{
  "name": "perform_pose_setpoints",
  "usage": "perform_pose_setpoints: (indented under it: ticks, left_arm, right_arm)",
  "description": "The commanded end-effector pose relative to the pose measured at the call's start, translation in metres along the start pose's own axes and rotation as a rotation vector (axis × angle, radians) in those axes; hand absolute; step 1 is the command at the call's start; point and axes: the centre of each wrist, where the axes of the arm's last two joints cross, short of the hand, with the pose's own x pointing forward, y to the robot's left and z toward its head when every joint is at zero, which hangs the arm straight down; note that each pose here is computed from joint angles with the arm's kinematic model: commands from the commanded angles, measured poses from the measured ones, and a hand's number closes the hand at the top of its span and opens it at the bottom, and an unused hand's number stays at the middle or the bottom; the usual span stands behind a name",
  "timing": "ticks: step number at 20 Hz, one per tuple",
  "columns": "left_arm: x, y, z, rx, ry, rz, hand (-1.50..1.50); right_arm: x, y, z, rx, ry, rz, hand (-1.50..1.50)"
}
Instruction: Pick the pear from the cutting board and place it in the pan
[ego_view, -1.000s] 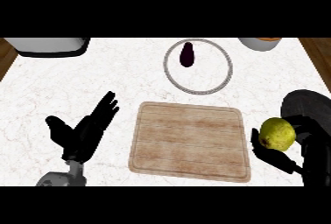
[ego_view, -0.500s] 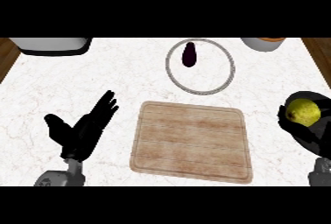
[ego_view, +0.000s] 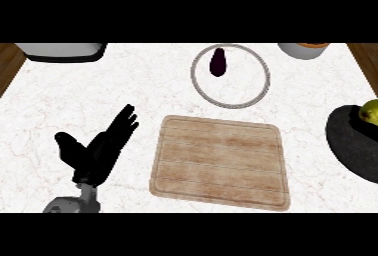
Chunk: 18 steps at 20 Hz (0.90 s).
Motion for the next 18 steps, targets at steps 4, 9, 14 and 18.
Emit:
perform_pose_setpoints:
  ticks: [4, 9, 14, 18]
  left_arm:
    - [0.005, 0.010, -0.022, -0.005, -0.025, 0.019, 0.00]
    - [-0.004, 0.001, -0.009, -0.026, -0.022, -0.003, 0.00]
    - [0.002, 0.004, -0.018, -0.022, -0.019, 0.004, 0.00]
    - [0.002, -0.004, -0.011, -0.001, -0.003, 0.020, 0.00]
  right_arm:
    - [-0.029, 0.010, -0.023, -0.016, 0.026, -0.017, 1.50]
    - [-0.054, -0.003, -0.033, 0.281, 0.209, 0.185, -1.50]
    - [-0.051, 0.006, -0.026, 0.253, 0.169, -0.022, -1.50]
    - [-0.043, 0.014, -0.020, 0.139, 0.133, -0.292, -1.50]
